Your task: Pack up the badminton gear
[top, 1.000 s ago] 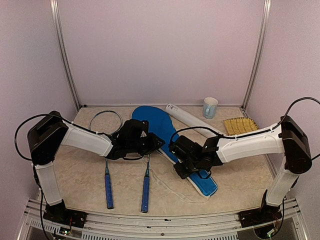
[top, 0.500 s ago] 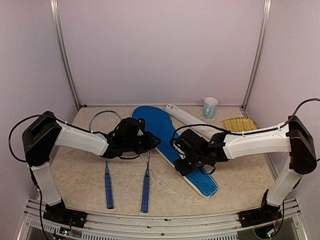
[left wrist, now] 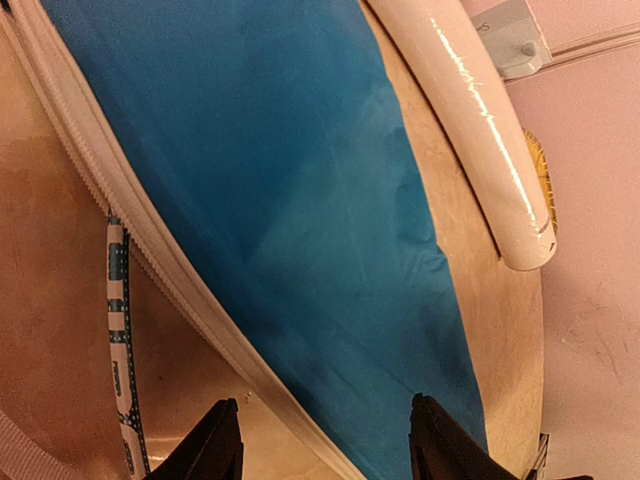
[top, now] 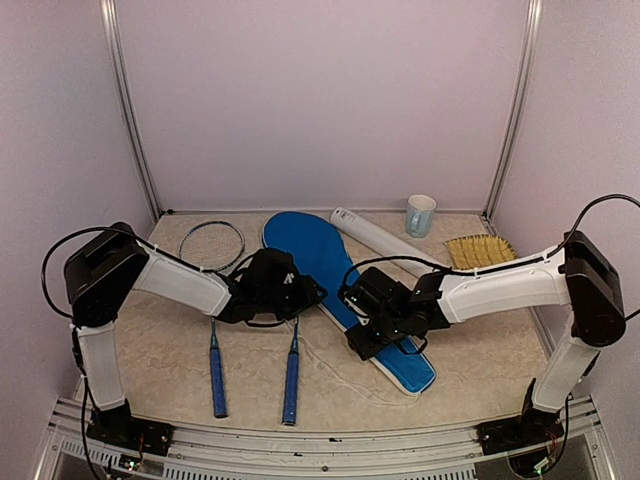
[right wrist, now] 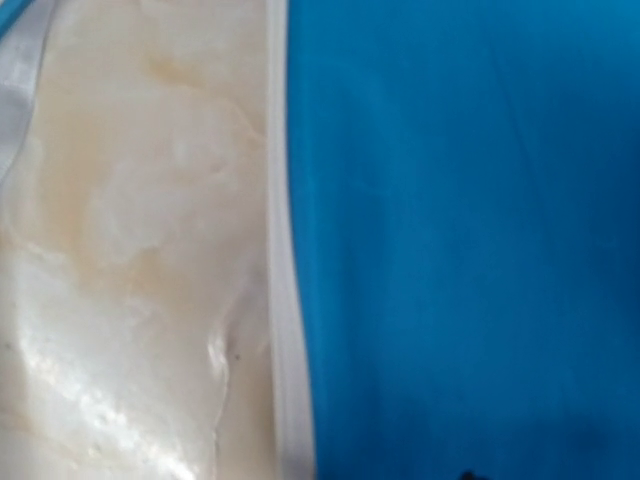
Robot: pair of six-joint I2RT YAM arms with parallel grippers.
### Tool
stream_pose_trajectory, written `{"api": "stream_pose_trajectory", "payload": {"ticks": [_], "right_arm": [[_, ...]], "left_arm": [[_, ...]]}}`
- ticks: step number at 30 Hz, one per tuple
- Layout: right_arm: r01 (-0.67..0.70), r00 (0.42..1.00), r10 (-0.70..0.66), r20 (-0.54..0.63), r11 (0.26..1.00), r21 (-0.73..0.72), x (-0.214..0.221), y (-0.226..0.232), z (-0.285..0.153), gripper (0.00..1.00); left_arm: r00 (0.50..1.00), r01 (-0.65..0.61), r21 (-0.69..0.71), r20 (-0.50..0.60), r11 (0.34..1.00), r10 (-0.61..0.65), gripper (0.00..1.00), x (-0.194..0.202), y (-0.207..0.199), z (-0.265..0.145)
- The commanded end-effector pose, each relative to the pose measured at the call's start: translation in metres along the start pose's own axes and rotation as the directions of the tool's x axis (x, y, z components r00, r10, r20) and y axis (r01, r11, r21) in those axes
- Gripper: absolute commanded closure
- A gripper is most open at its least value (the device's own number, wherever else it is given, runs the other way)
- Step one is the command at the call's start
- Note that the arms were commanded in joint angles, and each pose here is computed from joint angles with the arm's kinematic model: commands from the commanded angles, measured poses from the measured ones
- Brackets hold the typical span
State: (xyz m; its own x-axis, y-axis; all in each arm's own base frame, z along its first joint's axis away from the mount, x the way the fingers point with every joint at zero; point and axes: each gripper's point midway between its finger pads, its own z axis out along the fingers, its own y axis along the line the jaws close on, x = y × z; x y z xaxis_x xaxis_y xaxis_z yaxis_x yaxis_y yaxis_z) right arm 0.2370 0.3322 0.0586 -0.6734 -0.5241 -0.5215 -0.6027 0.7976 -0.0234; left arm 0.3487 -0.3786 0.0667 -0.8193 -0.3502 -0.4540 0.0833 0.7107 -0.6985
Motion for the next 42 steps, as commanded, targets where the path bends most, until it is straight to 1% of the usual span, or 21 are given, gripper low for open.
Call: {"api": "stream_pose_trajectory", "payload": {"ticks": [1,6,11,22,27,28,31,36,39,41,42], "right_arm": [[-0.004,1.0,0.004,0.031,1.0,-0.003,-0.001,-0.002,-0.01,0.41],[-0.01,0.999,0.01,0.033,1.0,-0.003,0.002,-0.004,-0.013,0.39],[-0.013,1.0,0.013,0.025,1.0,-0.001,0.006,-0.004,-0.012,0.4],[-0.01,1.0,0.01,0.02,1.0,0.012,0.009,-0.007,-0.011,0.39],[-0.008,1.0,0.008,0.019,0.999,0.036,0.009,-0.011,-0.01,0.39],[-0.007,1.0,0.006,0.016,0.999,0.049,0.01,-0.013,-0.009,0.4],[0.0,1.0,0.0,0.004,0.996,0.094,0.01,-0.02,-0.006,0.43],[0.006,1.0,-0.008,0.013,0.983,0.183,0.007,-0.034,-0.008,0.47],[0.008,0.999,-0.017,0.042,0.976,0.219,-0.002,-0.039,-0.012,0.48],[0.014,0.999,-0.025,0.043,0.972,0.235,-0.004,-0.041,-0.012,0.51],[0.018,0.999,-0.028,0.037,0.97,0.241,-0.004,-0.042,-0.011,0.54]], "left_arm": [[0.999,0.049,0.014,-0.013,0.999,-0.049,0.45,0.003,0.0,0.017],[0.997,0.069,0.039,-0.027,0.997,-0.068,0.44,0.005,-0.003,0.026],[0.998,0.062,0.097,-0.014,0.993,-0.061,0.45,0.003,-0.021,0.025],[0.998,0.059,0.209,-0.01,0.976,-0.059,0.55,0.002,-0.049,0.02],[0.999,0.051,0.275,-0.019,0.96,-0.048,0.53,0.009,-0.065,0.019],[0.999,0.047,0.283,-0.022,0.958,-0.043,0.54,0.011,-0.068,0.019],[0.999,0.042,0.269,-0.017,0.962,-0.039,0.62,0.012,-0.068,0.017],[0.999,0.037,0.23,-0.01,0.972,-0.036,0.81,0.011,-0.059,0.017],[0.999,0.038,0.226,-0.008,0.973,-0.038,0.85,0.011,-0.057,0.018],[0.999,0.039,0.226,-0.008,0.973,-0.038,0.86,0.011,-0.057,0.018],[0.999,0.039,0.226,-0.006,0.973,-0.039,0.86,0.01,-0.057,0.018]]}}
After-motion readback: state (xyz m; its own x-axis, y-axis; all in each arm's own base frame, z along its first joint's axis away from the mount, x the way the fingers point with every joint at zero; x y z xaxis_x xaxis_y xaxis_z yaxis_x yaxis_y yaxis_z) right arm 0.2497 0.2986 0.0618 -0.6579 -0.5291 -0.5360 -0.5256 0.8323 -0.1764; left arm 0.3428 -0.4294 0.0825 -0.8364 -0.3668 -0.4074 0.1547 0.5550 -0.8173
